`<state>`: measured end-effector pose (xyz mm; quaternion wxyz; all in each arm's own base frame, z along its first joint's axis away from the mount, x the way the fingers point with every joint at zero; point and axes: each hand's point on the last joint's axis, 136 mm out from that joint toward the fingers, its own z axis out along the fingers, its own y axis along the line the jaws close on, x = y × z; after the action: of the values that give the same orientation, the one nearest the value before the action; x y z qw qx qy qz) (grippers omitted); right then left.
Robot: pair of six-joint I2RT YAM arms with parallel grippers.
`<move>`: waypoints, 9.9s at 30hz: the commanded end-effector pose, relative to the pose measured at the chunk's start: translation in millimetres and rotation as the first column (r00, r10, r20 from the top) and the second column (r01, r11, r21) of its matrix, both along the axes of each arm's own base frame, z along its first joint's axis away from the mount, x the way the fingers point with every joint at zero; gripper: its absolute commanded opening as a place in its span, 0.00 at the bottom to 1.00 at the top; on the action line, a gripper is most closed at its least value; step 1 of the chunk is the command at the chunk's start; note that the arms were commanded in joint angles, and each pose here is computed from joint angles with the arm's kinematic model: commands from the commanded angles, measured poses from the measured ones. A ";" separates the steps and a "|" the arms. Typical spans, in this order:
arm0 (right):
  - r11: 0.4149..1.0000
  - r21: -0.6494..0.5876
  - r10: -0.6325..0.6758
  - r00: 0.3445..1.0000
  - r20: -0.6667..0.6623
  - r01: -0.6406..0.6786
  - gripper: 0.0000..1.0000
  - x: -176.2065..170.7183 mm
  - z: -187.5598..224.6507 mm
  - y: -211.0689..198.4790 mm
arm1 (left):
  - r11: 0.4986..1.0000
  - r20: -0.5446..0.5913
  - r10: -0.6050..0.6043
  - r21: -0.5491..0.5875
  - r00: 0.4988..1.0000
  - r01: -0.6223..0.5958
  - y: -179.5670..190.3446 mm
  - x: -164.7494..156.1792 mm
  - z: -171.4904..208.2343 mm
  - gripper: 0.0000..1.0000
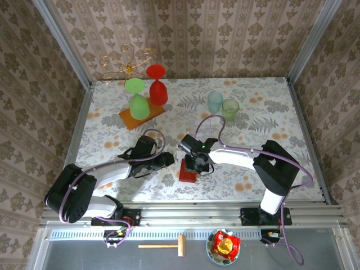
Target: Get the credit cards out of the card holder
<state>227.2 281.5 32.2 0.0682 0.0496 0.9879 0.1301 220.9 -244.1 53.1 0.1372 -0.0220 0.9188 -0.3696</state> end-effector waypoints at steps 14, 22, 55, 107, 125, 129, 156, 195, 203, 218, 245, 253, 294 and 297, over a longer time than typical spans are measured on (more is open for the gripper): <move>0.980 0.184 -0.083 0.996 0.013 0.079 0.08 3.2 -10.2 -21.4 | 1.000 -0.014 -0.003 -0.006 1.000 0.002 -31.2 14.5 9.3 0.43; 0.977 0.198 -0.089 0.996 0.010 0.085 0.14 0.7 -5.9 -29.6 | 1.000 -0.017 -0.007 0.000 1.000 0.007 -35.2 18.4 11.4 0.43; 0.983 0.175 -0.079 0.991 0.104 0.059 0.05 6.4 49.7 -40.1 | 1.000 0.028 0.012 0.004 1.000 -0.013 -18.9 26.5 18.7 0.43; 0.991 0.122 -0.064 0.987 0.144 0.046 0.02 1.1 65.6 -72.3 | 0.983 0.072 -0.180 -0.020 0.981 0.181 -50.1 10.9 39.9 0.33; 0.996 0.002 -0.085 0.996 0.029 0.085 0.00 -7.5 -10.9 -100.4 | 0.976 0.009 -0.214 -0.048 0.977 0.214 -72.9 6.4 23.6 0.28; 0.997 0.027 -0.076 0.997 0.014 0.075 0.00 -5.5 -16.5 -89.7 | 0.976 0.008 -0.214 -0.041 0.977 0.214 -71.9 6.3 24.0 0.28; 0.999 0.053 0.001 1.000 -0.002 -0.001 0.00 10.4 -22.5 -50.3 | 0.970 0.009 -0.234 -0.072 0.972 0.234 -84.4 2.5 23.5 0.27; 0.989 0.134 0.057 0.997 0.060 -0.065 0.23 4.7 61.8 -2.1 | 0.996 0.061 -0.078 -0.033 0.995 0.080 -30.3 15.9 27.9 0.22; 0.994 -0.069 0.085 0.996 0.030 -0.083 0.24 8.7 25.7 -25.2 | 0.997 0.029 -0.081 -0.001 0.996 0.081 -14.0 2.7 13.9 0.23; 0.977 -0.179 0.121 0.992 0.018 -0.116 0.22 12.5 -15.4 -37.5 | 0.995 -0.005 -0.086 0.040 0.996 0.086 -6.4 -6.8 -0.7 0.28; 0.960 0.236 0.115 0.981 0.154 -0.149 0.26 10.7 64.9 16.6 | 0.993 0.000 -0.113 0.045 0.994 0.113 -16.2 -9.1 10.0 0.24; 0.924 0.376 0.049 0.996 0.068 -0.071 0.22 12.4 41.5 26.7 | 0.991 -0.028 -0.133 0.017 0.991 0.134 -24.5 -15.4 2.1 0.19; 0.911 0.411 0.007 0.998 -0.058 0.017 0.21 11.8 -5.3 23.9 | 0.973 -0.116 -0.123 0.183 0.986 0.143 0.4 -24.3 -29.4 0.18; 0.918 0.397 0.004 0.998 -0.061 0.021 0.23 11.3 -7.5 21.3 | 0.972 -0.118 -0.123 0.185 0.985 0.144 0.9 -24.7 -29.9 0.18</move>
<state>240.9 306.8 31.7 0.0392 0.0601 0.9394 0.3351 196.4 -247.6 26.7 0.0677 0.0280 0.9500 -0.3035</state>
